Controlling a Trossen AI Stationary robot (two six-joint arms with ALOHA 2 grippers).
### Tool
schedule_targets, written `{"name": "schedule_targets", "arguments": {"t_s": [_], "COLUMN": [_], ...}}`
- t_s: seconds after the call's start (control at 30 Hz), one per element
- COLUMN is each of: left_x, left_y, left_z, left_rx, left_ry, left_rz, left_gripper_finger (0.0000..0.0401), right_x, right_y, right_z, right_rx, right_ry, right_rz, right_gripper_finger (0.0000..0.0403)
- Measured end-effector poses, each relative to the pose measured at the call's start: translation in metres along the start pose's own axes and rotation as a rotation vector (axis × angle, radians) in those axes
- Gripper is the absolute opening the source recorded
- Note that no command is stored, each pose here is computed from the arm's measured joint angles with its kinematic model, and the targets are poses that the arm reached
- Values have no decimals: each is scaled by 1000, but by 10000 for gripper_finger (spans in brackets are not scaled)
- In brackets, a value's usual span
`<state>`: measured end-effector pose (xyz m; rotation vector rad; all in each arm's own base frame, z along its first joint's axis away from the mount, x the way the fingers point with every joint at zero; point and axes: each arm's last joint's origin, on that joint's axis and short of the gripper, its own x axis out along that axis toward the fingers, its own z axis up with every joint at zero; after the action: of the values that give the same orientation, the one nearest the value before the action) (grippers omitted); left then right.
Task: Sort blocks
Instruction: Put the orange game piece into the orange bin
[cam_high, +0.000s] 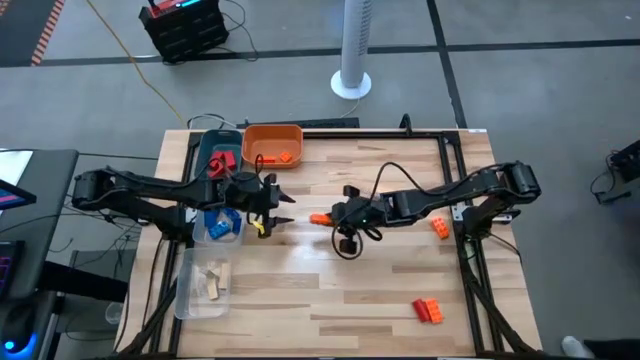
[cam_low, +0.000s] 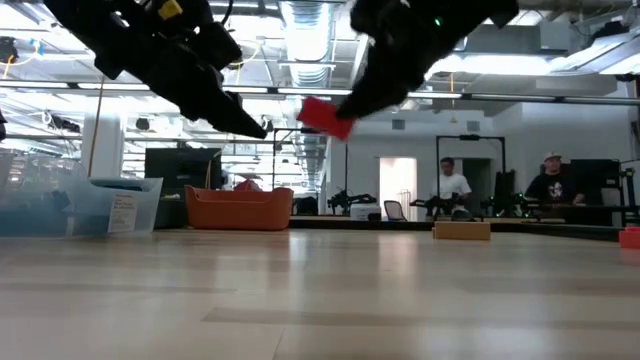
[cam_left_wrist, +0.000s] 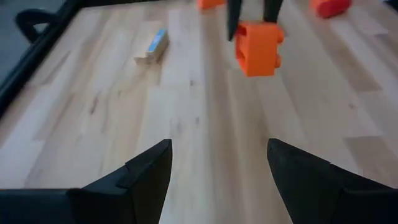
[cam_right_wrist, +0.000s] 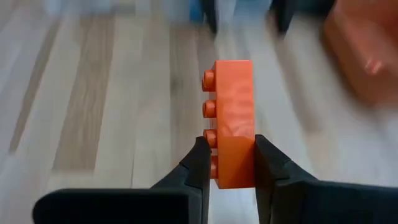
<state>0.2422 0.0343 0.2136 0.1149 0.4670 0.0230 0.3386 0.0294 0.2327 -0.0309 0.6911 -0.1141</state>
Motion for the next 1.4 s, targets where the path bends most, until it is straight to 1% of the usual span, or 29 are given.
{"name": "schedule_targets", "arguments": {"t_s": [0.17, 0.23, 0.3, 0.4, 0.53, 0.77, 0.87, 1.03, 1.13, 1.27, 1.4], "left_x": [4, 8, 13, 20, 24, 23, 22, 22, 23, 23, 23], "left_y": [-6, -10, -13, -15, -14, -14, -17, -22, -23, -23, -23], "left_z": [4, 5, 9, 12, 16, 21, 22, 23, 21, 20, 20], "left_rx": [4, 22, 46, 55, 47, 38, 20, 12, 10, 12, 17], "left_ry": [-44, -65, -119, -181, -239, -290, -303, -303, -282, -263, -262], "left_rz": [-55, -68, -69, -60, -17, 1, -8, -27, -35, -38, -40], "left_gripper_finger": [256, 256, 256, 256, 256, 255, 240, 191, 170, 164, 163], "right_x": [-3, -4, -5, -5, -5, -6, -6, -6, -5, -6, -6], "right_y": [8, 8, 8, 7, 9, 11, 11, 10, 10, 10, 10], "right_z": [14, 19, 22, 23, 23, 23, 23, 23, 23, 26, 25], "right_rx": [-59, -73, -72, -77, -79, -86, -93, -92, -97, -92, -93], "right_ry": [-144, -188, -224, -231, -230, -231, -231, -233, -241, -267, -262], "right_rz": [-66, -69, -70, -73, -70, -66, -67, -67, -68, -70, -70], "right_gripper_finger": [77, 77, 77, 77, 77, 77, 77, 77, 77, 77, 77]}}
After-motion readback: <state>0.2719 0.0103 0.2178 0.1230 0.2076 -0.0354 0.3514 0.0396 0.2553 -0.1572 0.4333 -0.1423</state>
